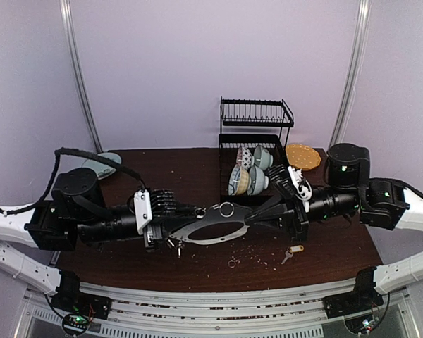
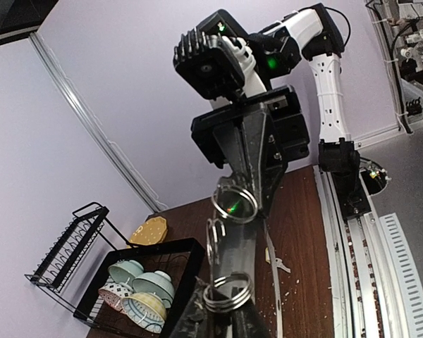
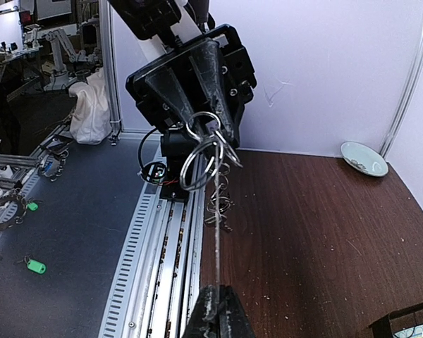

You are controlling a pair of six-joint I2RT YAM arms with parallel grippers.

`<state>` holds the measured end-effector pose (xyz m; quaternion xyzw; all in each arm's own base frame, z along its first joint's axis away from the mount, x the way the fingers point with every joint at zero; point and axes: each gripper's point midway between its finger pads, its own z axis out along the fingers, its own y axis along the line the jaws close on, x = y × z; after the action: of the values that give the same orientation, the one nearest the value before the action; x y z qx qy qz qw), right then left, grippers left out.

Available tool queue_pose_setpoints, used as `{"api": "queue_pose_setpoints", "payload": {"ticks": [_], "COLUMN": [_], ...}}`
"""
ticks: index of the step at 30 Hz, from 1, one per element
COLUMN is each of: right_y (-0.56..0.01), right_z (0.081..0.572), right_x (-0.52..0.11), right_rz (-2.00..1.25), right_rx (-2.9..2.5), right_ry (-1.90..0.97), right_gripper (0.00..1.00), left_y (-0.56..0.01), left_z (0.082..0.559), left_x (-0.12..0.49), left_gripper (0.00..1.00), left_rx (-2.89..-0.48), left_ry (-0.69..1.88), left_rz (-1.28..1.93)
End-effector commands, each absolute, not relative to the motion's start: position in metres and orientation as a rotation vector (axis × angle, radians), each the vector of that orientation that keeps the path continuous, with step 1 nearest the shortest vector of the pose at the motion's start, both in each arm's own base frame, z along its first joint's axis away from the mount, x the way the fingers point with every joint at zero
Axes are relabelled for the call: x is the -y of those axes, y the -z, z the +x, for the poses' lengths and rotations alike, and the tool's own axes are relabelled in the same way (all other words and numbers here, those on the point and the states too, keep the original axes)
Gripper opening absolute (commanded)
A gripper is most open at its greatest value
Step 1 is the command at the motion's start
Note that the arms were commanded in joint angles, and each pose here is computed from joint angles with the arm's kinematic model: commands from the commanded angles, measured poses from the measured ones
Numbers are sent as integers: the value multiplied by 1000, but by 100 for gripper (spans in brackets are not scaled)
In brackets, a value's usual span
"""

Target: Put the keys on the keyring

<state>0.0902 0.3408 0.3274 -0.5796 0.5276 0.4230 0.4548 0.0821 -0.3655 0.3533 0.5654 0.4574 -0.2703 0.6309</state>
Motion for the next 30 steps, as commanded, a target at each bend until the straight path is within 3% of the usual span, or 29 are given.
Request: {"api": "queue_pose_setpoints", "payload": {"ticks": [1, 4, 8, 21, 22, 25, 30], "right_y": [-347, -348, -346, -348, -348, -348, -342], "right_z": [86, 85, 87, 85, 85, 84, 95], "right_x": [-339, -339, -338, -337, -337, -339, -344], "right_rz": [-1401, -1406, -1404, -1395, -1394, -1403, -1386], "right_rx": [-1223, -1215, -1224, -1208, -1207, -1207, -1256], "right_ry": [-1066, -1068, -1051, -1057, -1057, -1069, -1032], "right_gripper": [0, 0, 0, 0, 0, 0, 0], "left_y": [-368, -365, -368, -352, -352, -353, -361], "left_z": [79, 73, 71, 84, 84, 85, 87], "left_x": [364, 370, 367, 363, 364, 366, 384], "left_gripper": [14, 19, 37, 34, 36, 55, 58], "left_rx": [-993, -977, -953, -1009, -1003, -997, -1001], "left_ry": [662, 680, 690, 607, 609, 610, 610], "left_rz": [1249, 1283, 1279, 1265, 1262, 1260, 1269]}}
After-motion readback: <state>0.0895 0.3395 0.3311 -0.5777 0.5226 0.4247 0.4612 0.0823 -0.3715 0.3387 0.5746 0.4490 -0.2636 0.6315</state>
